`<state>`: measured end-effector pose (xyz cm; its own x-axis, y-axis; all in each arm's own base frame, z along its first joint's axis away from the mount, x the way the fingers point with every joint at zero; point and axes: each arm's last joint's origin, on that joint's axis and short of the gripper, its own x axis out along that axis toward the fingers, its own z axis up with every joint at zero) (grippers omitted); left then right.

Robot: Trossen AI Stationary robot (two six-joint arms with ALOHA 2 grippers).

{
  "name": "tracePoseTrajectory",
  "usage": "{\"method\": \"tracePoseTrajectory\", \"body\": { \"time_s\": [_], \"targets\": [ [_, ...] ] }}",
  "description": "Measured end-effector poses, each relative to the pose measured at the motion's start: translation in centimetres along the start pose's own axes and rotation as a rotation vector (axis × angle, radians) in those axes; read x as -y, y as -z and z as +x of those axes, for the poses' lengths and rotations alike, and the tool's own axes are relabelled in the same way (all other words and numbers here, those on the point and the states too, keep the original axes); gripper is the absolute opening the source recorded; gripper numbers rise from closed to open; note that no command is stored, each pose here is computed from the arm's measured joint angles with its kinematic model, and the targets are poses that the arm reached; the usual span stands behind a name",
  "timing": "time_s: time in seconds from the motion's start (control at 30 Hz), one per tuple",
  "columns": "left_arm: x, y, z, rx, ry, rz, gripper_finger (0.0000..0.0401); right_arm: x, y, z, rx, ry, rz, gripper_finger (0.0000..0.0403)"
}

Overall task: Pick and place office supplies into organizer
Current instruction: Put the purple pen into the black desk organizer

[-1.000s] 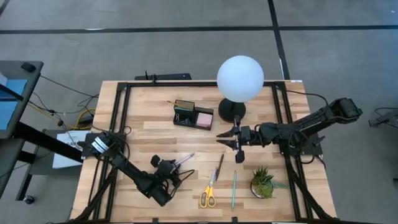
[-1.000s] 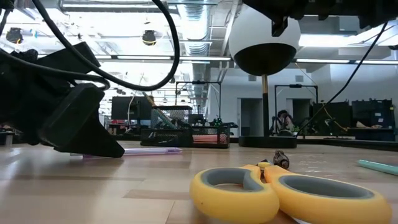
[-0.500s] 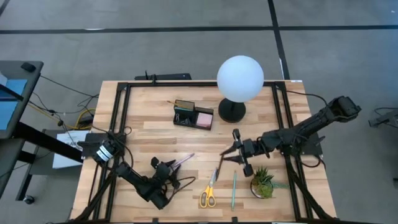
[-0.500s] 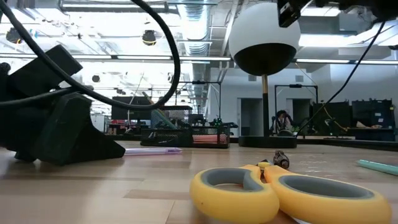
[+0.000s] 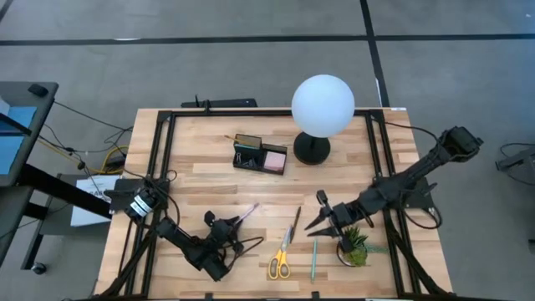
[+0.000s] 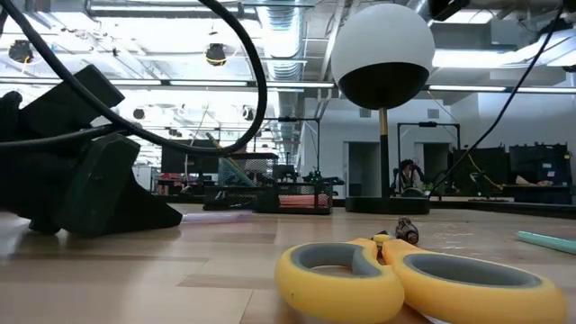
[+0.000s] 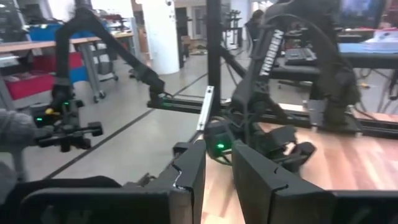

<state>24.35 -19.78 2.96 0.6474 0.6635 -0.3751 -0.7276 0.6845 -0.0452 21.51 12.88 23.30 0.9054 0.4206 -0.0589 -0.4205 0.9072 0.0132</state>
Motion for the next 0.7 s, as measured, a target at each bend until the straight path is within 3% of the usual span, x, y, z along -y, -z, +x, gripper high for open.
{"method": "tracePoseTrajectory", "body": {
  "time_s": [0.07,0.23,0.33,0.47,0.6,0.7],
  "targets": [
    [0.1,0.0,0.0,0.004,0.005,-0.023,0.0028,-0.4,0.0,0.0,-0.001,-0.016,0.006,0.0071],
    [0.9,-1.2,0.0,-0.001,-0.021,-0.064,0.0027,-1.1,0.0,-0.1,-0.001,-0.042,0.019,0.0071],
    [1.4,-3.9,0.0,-0.154,-0.083,-0.058,0.0027,-1.3,0.1,-0.2,-0.014,-0.052,0.028,0.0071],
    [1.1,-9.3,-0.1,-0.346,-0.163,0.046,0.0027,-1.5,0.5,-0.2,-0.049,-0.057,0.022,0.0071],
    [0.0,-16.7,0.0,-0.477,-0.144,0.2,0.0027,-1.5,1.0,-0.3,-0.105,-0.04,0.013,0.0071],
    [-1.7,-22.1,0.8,-0.495,-0.11,0.316,0.0027,-1.4,1.2,-0.3,-0.119,-0.039,0.012,0.0071]
  ]
}}
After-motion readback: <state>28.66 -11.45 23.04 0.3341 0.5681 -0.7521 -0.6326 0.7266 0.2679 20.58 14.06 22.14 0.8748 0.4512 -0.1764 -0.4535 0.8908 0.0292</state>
